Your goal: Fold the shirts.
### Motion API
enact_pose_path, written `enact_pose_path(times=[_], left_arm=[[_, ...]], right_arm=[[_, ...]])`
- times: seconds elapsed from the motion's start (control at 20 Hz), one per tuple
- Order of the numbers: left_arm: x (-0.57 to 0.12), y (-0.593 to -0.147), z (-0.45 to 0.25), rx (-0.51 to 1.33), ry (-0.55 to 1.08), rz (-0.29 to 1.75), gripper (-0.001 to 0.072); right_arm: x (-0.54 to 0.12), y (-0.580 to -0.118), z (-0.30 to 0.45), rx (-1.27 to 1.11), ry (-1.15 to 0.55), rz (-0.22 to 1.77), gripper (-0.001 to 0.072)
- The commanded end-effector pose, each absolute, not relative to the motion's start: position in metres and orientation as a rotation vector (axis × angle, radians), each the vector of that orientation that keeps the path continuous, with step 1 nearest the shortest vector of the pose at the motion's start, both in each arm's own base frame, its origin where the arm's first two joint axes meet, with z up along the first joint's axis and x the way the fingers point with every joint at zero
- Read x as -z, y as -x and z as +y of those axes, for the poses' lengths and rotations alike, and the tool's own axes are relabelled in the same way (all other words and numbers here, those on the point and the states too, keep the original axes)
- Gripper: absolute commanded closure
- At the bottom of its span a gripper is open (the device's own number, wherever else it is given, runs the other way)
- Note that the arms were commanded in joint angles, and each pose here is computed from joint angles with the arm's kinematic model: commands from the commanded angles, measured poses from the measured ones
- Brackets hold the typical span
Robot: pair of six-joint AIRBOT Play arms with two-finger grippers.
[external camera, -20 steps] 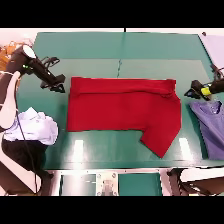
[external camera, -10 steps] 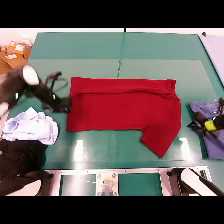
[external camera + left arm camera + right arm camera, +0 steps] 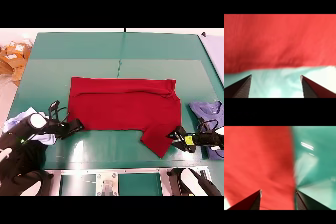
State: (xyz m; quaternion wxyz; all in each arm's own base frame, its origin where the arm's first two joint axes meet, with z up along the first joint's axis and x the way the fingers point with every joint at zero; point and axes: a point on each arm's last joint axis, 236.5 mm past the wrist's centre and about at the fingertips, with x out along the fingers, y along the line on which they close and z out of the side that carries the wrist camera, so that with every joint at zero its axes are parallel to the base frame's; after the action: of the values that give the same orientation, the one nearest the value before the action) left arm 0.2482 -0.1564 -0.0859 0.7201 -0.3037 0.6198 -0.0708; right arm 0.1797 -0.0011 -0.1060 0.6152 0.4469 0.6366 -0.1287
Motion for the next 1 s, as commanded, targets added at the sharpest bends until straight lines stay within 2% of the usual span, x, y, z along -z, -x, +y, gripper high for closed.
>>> enact_pose_path(times=[0.0, 0.2, 0.25, 0.3, 0.35, 0.4, 0.45, 0.7, 0.95], left_arm=[[0.093, -0.267, -0.156, 0.103, 0.783, 1.267, 0.0005], [0.114, -0.260, -0.183, 0.128, 0.789, 1.320, 0.0007], [0.119, -0.261, -0.184, 0.125, 0.770, 1.313, 0.0178], [0.120, -0.265, -0.181, 0.139, 0.732, 1.297, 0.0506], [0.116, -0.272, -0.176, 0.154, 0.699, 1.279, 0.0684], [0.114, -0.277, -0.169, 0.151, 0.689, 1.277, 0.0684], [0.111, -0.280, -0.161, 0.149, 0.675, 1.284, 0.0684], [0.098, -0.275, -0.141, 0.196, 0.547, 1.387, 0.0685], [0.096, -0.223, -0.146, 0.306, 0.451, 1.600, 0.0685]], right_arm=[[0.110, -0.200, 0.009, 0.271, -1.060, 1.386, 0.0209], [0.110, -0.204, 0.010, 0.251, -1.048, 1.372, 0.0211], [0.110, -0.204, 0.011, 0.246, -1.044, 1.374, 0.0214], [0.109, -0.203, 0.012, 0.239, -1.040, 1.380, 0.0258], [0.108, -0.202, 0.013, 0.231, -1.038, 1.386, 0.0407], [0.106, -0.203, 0.013, 0.201, -1.010, 1.387, 0.0608], [0.102, -0.204, 0.013, 0.176, -0.990, 1.394, 0.0691], [0.079, -0.208, -0.002, 0.172, -0.905, 1.420, 0.0692], [0.081, -0.158, -0.022, 0.318, -0.796, 1.582, 0.0693]])
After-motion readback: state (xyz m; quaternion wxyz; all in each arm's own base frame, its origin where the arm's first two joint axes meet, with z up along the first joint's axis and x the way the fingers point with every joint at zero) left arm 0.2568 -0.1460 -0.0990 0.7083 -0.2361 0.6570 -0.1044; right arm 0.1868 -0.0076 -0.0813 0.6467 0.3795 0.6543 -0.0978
